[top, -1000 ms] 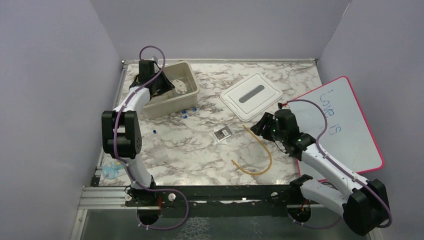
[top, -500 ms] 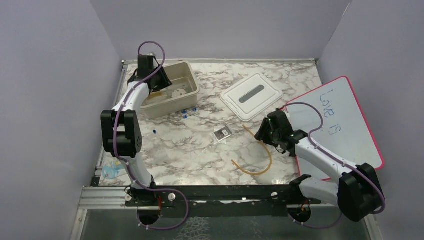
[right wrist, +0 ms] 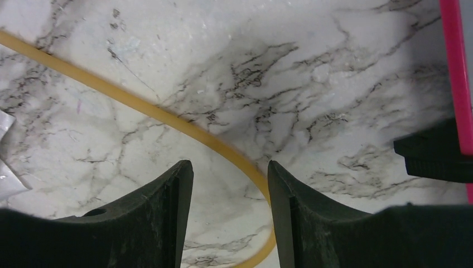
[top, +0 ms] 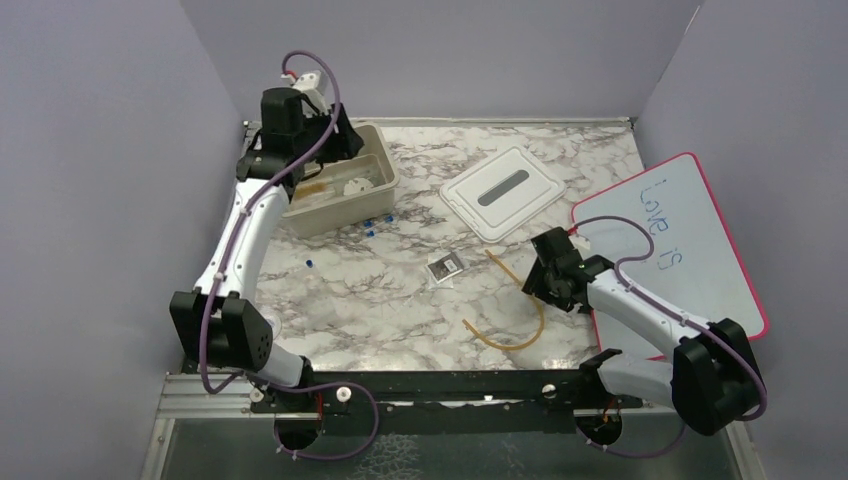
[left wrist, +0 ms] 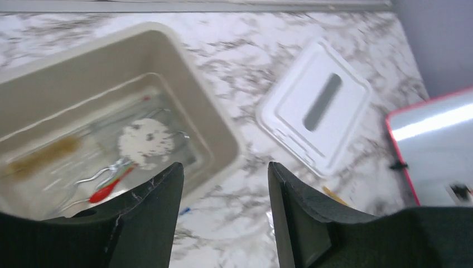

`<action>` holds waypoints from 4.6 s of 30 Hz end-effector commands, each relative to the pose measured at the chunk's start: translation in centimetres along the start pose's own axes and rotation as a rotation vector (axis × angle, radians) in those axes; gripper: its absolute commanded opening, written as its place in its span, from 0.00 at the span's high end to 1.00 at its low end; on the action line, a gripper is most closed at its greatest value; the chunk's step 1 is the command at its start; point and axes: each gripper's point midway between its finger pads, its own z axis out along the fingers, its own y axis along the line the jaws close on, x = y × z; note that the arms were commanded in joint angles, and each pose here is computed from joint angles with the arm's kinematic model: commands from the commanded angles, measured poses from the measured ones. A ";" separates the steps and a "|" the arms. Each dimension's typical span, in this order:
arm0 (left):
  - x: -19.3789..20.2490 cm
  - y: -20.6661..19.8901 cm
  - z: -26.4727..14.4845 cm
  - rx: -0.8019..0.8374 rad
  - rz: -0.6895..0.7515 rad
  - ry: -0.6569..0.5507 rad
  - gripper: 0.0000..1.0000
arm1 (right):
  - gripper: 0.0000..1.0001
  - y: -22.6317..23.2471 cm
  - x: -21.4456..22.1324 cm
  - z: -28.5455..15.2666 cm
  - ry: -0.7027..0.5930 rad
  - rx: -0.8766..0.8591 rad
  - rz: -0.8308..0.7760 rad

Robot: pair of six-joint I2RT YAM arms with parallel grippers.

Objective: Organize the chemistry lab equipment

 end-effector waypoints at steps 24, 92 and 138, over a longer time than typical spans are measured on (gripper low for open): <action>17.5 -20.2 -4.5 0.594 0.213 0.237 0.39 | 1.00 -1.4 3.7 0.8 0.214 0.082 -0.093; 16.0 -30.9 -11.2 1.010 0.184 -0.023 0.70 | 0.99 19.6 -8.6 -24.2 -0.163 -1.264 -0.028; -2.6 -7.9 -3.1 -0.061 0.270 -0.234 1.00 | 0.48 15.4 -10.3 -21.0 -0.343 -0.987 0.003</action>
